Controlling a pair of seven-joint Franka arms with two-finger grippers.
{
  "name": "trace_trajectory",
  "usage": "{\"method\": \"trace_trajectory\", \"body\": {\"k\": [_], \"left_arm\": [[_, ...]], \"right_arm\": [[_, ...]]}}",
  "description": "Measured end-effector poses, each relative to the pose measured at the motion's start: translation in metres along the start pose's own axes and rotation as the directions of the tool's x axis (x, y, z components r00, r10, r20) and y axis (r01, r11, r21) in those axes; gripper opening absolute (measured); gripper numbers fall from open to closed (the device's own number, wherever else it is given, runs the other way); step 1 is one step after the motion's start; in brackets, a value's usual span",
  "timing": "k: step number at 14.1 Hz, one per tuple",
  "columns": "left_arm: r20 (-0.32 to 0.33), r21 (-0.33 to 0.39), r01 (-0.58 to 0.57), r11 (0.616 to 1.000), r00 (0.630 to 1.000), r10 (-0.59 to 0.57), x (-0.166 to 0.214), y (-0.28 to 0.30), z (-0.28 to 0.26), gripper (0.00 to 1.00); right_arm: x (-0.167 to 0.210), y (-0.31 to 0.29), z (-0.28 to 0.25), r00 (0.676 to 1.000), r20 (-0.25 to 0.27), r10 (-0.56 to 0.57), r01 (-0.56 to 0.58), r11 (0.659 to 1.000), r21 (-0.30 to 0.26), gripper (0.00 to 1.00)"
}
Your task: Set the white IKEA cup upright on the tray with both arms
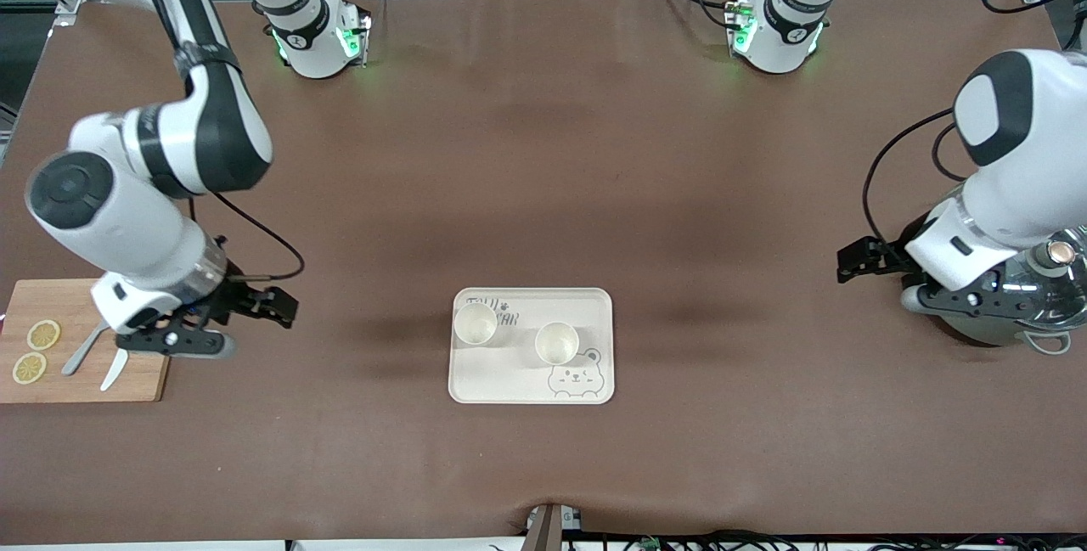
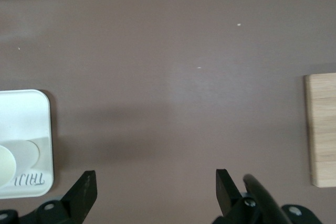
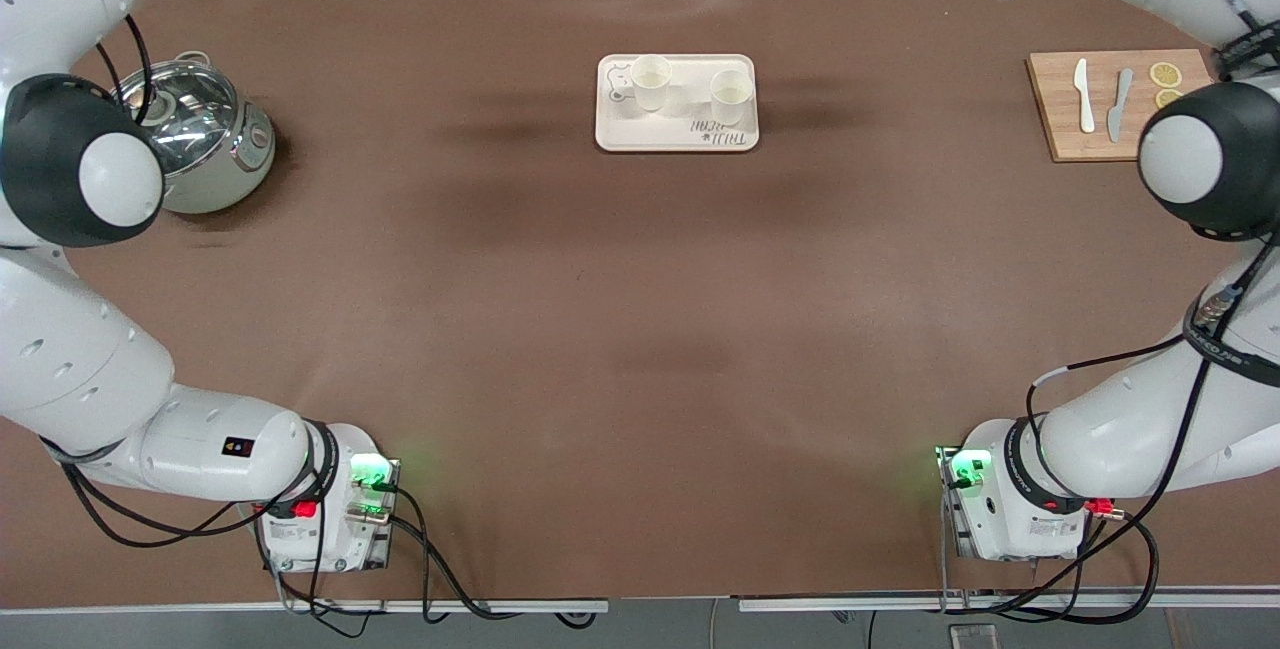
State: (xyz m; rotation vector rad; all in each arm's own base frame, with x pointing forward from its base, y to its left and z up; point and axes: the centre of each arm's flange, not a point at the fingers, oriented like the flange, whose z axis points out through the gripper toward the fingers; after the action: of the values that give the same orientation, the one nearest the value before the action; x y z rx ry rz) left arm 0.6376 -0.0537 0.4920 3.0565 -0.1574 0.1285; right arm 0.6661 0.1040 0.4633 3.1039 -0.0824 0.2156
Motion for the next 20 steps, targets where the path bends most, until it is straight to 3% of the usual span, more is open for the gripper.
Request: {"method": "trace_trajectory", "body": {"k": [8, 13, 17, 20], "left_arm": [[0.012, -0.004, -0.022, 1.0, 1.0, 0.022, -0.022, -0.004, -0.063, 1.0], [0.04, -0.01, -0.03, 0.999, 0.999, 0.031, -0.043, 0.0, -0.102, 1.0], [0.084, 0.084, -0.096, 0.992, 0.992, 0.089, -0.054, 0.017, -0.111, 1.0], [0.105, 0.099, -0.123, 0.987, 0.988, 0.113, -0.054, 0.028, -0.104, 1.0]], "right_arm": [[-0.042, 0.105, -0.082, 0.998, 0.055, -0.008, 0.006, 0.999, 0.034, 1.0], [-0.061, 0.128, -0.108, 0.994, 0.103, -0.042, 0.039, 0.999, 0.034, 1.0], [-0.074, 0.128, -0.128, 0.987, 0.153, -0.054, 0.049, 0.998, 0.036, 1.0], [-0.075, 0.13, -0.153, 0.984, 0.156, -0.089, 0.083, 0.996, 0.041, 1.0]]}}
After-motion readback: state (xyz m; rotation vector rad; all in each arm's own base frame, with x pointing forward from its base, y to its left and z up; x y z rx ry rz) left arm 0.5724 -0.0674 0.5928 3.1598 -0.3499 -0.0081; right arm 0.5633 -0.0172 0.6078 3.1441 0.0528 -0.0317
